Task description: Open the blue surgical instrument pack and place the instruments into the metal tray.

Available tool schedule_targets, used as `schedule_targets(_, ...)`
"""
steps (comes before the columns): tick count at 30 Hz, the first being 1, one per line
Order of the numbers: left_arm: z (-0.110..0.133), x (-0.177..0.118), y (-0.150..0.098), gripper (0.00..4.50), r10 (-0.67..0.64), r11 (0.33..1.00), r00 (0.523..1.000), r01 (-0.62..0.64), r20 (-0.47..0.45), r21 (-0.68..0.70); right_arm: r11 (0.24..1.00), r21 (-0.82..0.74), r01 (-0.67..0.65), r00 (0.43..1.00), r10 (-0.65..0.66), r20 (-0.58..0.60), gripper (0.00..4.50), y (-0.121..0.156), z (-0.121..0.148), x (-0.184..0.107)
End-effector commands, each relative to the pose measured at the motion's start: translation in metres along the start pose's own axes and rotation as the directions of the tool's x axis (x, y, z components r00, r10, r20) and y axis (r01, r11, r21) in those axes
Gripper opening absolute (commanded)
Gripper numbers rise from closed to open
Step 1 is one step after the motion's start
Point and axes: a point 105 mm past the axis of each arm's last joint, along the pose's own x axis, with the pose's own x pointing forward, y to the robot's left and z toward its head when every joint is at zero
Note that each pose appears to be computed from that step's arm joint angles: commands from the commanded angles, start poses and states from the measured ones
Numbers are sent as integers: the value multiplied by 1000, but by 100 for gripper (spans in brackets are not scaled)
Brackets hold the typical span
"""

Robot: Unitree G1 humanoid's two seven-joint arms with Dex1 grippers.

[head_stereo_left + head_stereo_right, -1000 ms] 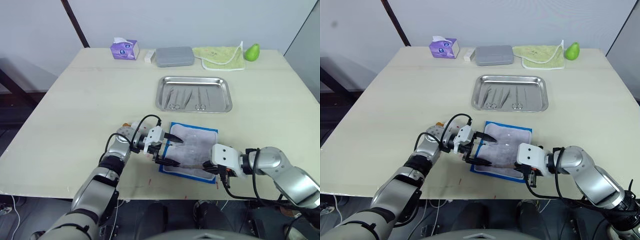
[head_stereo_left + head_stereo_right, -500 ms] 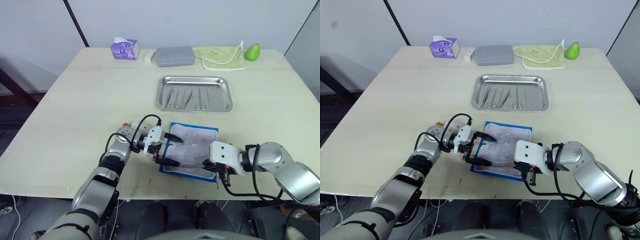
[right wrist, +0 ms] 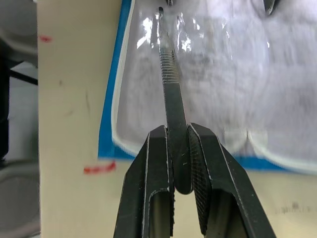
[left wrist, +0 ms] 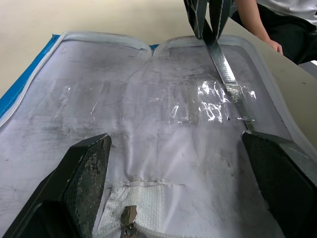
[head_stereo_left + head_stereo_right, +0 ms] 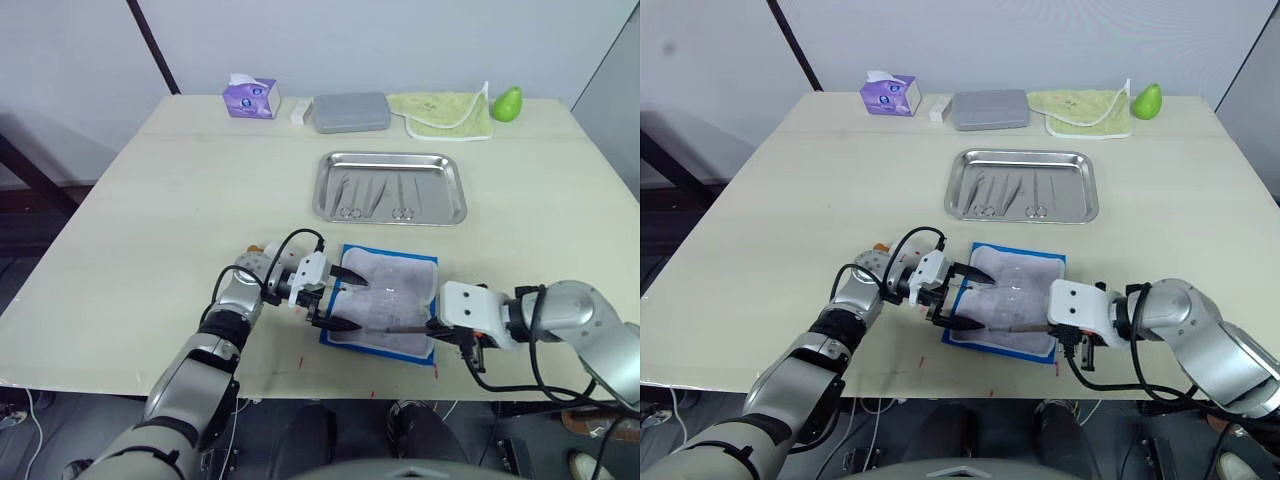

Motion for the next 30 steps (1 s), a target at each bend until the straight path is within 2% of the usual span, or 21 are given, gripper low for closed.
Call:
schedule_targets(1, -22, 5, -18, 450, -75, 993, 996, 71, -44, -90, 999, -37, 40, 999, -41, -17, 2, -5, 0, -28)
schedule_targets(6, -21, 5, -17, 450, -71, 994, 997, 67, -41, -88, 997, -38, 60, 995, -63, -79, 2, -9, -10, -62)
schedule_targets(9, -21, 5, -16, 450, -67, 994, 997, 64, -39, -88, 996, 3, 91, 993, -90, -73, 2, -13, -9, -85)
schedule_targets(12, -21, 5, -15, 450, -64, 995, 997, 61, -35, -85, 981, 92, 173, 984, -176, 30, 2, -25, 2, -97)
schedule_targets(16, -20, 6, -15, 450, -60, 995, 998, 58, -28, -81, 939, 189, 288, 936, -317, 153, 2, -46, 21, -97)
schedule_targets(18, -20, 6, -15, 450, -55, 995, 998, 53, -26, -80, 896, 268, 355, 883, -416, 219, 2, -63, 33, -96)
schedule_targets(19, -20, 6, -15, 450, -52, 996, 998, 50, -26, -80, 869, 302, 393, 859, -464, 216, 2, -72, 36, -96)
schedule_targets(21, -20, 5, -15, 450, -49, 996, 998, 47, -25, -80, 793, 396, 463, 814, -557, 165, 2, -92, 35, -94)
schedule_targets(23, -20, 4, -15, 450, -47, 996, 999, 45, -24, -80, 760, 481, 438, 803, -571, 170, 2, -102, 39, -89)
schedule_targets(26, -21, 4, -16, 450, -43, 996, 999, 41, -24, -80, 655, 595, 466, 750, -649, 127, 2, -124, 37, -80)
schedule_targets(30, -20, 4, -16, 450, -27, 996, 1000, 25, -14, -84, 464, 719, 517, 656, -754, 15, 2, -161, 27, -53)
